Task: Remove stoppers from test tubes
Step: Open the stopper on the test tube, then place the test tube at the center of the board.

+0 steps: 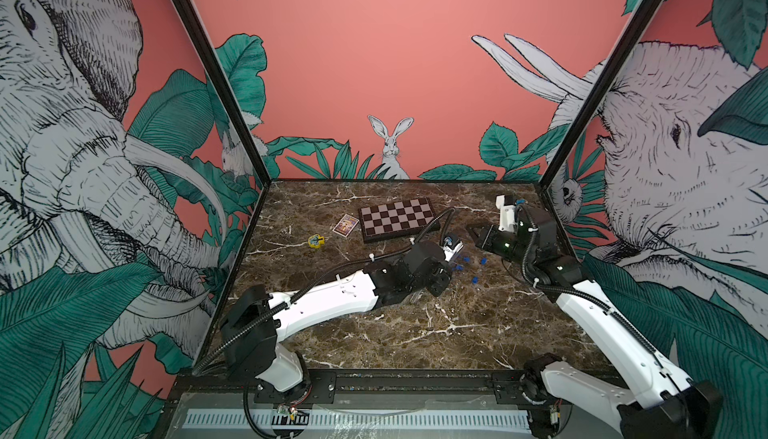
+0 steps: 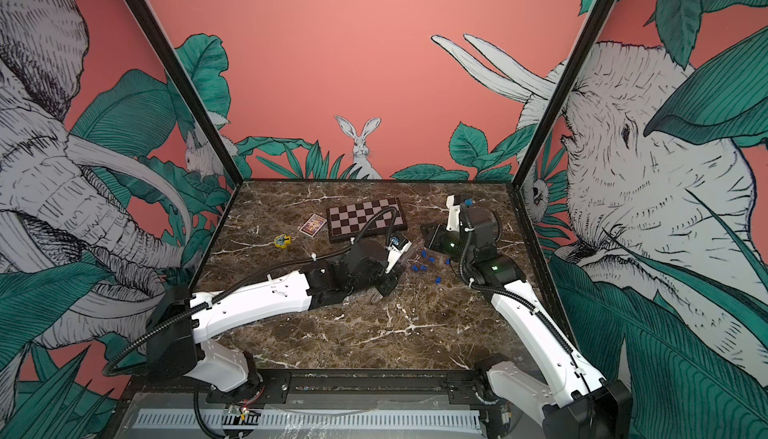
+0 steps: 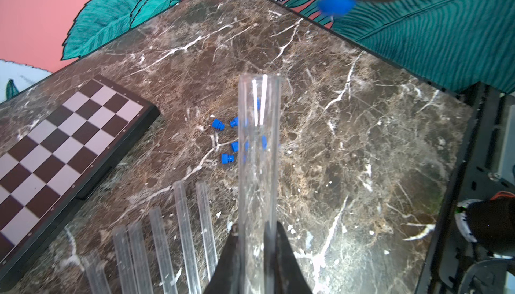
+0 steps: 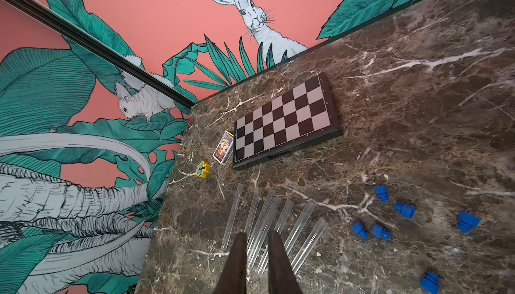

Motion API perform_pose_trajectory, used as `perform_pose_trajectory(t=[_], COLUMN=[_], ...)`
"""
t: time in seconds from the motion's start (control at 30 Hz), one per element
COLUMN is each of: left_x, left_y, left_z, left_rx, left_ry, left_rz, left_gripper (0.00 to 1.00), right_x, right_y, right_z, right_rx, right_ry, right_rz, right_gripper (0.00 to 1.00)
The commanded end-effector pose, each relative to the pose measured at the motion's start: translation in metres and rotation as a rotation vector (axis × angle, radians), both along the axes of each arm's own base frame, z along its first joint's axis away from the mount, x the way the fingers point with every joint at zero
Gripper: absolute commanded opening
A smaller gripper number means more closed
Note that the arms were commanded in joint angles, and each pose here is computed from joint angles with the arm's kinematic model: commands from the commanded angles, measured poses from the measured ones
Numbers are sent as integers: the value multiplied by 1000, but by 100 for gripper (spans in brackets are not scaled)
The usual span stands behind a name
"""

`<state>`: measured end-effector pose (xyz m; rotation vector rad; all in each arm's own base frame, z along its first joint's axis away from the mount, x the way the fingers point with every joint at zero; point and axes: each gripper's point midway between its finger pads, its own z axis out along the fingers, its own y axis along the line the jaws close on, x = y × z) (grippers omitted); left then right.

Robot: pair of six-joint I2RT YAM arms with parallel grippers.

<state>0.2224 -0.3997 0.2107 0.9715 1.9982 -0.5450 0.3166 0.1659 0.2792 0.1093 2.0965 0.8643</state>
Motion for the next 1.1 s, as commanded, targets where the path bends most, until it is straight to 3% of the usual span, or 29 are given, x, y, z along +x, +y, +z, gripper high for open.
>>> perform_pose_trajectory(t=[0.0, 0.17, 0.37, 0.63, 1.07], left_x=[2, 7, 18, 25, 26], left_y=[7, 7, 3, -14, -8], left_z=[23, -4, -45, -114, -163], left_rx=[-39, 18, 47, 218, 370], left_ry=[-23, 8, 123, 282, 328], left_rz=[28, 62, 100, 123, 175], left_gripper=[0, 0, 0, 0, 0], right_x=[4, 7, 7, -5, -6], right_y=[-4, -21, -40, -67, -73], right_z=[25, 16, -16, -25, -39], right_rx=[4, -83, -154, -217, -220], right_ry=[-84, -74, -46, -50, -21], right_rz=[-24, -95, -173, -260, -273], right_gripper=[0, 0, 0, 0, 0])
